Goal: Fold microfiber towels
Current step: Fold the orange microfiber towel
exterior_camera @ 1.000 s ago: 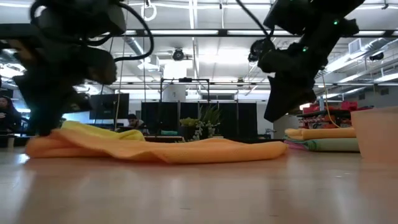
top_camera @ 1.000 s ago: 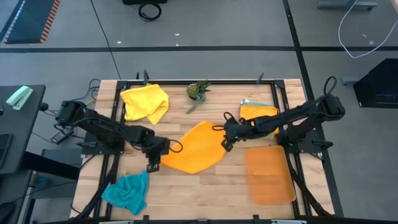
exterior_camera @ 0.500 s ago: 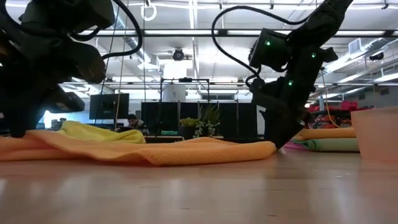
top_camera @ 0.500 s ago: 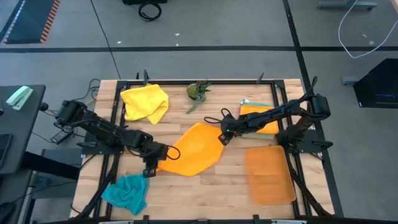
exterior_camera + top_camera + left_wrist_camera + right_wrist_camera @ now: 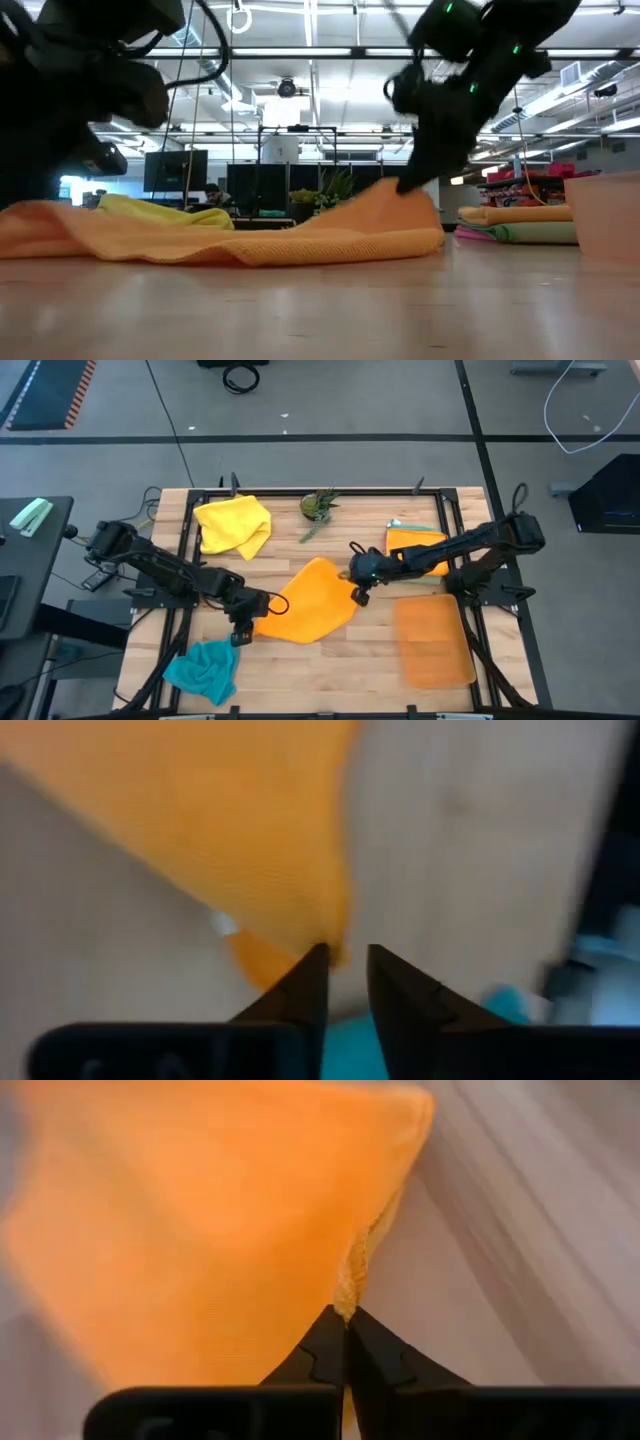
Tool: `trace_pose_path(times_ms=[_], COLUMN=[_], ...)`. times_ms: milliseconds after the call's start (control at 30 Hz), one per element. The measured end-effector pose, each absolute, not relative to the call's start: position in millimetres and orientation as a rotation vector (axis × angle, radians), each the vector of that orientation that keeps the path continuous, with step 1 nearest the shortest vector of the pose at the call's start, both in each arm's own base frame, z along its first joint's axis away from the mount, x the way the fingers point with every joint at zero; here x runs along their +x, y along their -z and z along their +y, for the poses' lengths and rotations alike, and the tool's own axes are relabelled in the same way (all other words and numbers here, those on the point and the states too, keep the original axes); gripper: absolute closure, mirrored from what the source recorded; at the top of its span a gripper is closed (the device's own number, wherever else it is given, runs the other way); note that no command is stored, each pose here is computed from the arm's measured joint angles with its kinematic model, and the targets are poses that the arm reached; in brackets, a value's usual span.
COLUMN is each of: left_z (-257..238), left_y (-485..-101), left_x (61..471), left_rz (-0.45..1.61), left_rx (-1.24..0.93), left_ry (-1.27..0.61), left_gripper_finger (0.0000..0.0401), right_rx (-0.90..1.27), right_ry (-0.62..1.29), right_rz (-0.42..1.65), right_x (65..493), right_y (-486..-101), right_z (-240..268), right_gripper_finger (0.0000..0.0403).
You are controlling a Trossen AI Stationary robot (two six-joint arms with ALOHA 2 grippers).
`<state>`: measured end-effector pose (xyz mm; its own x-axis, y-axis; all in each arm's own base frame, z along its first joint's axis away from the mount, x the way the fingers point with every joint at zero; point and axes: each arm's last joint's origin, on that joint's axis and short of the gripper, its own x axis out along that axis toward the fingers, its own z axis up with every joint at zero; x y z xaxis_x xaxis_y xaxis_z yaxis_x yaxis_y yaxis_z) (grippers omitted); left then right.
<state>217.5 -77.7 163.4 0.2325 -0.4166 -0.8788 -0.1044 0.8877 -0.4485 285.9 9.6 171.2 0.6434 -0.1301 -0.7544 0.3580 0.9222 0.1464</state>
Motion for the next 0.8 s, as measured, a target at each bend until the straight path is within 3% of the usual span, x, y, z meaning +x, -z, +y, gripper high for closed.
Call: trace_pose_path(times_ms=[200,333,433,533,800], left_z=[-74,-71,-66,-50,-19], left_y=[-214,-258,-280,-265,-174], left_x=[228,246,261,283,325], left_rz=[1.092,0.646,0.318,0.299,0.612], left_rx=[-0.428,-0.198,-0.009,0.045,-0.165], left_ry=[0.457,0.609,0.569,0.523,0.495], left_gripper_finger=[0.0246,0.0214,0.0206,0.0206,0.0210], right_rx=[0.092,0.053,0.058,0.098,0.389], right_ry=[-0.016,-0.186,-0.239,-0.242,-0.293], right_rz=[0.628,0.547,0.541,0.579,0.819], right_x=[282,280,279,279,272], right_y=[-215,-226,-224,-216,-189], right_z=[57,88,102,108,133], right_gripper_finger=[0.0398,0.0399,0.0400,0.0400,0.0400])
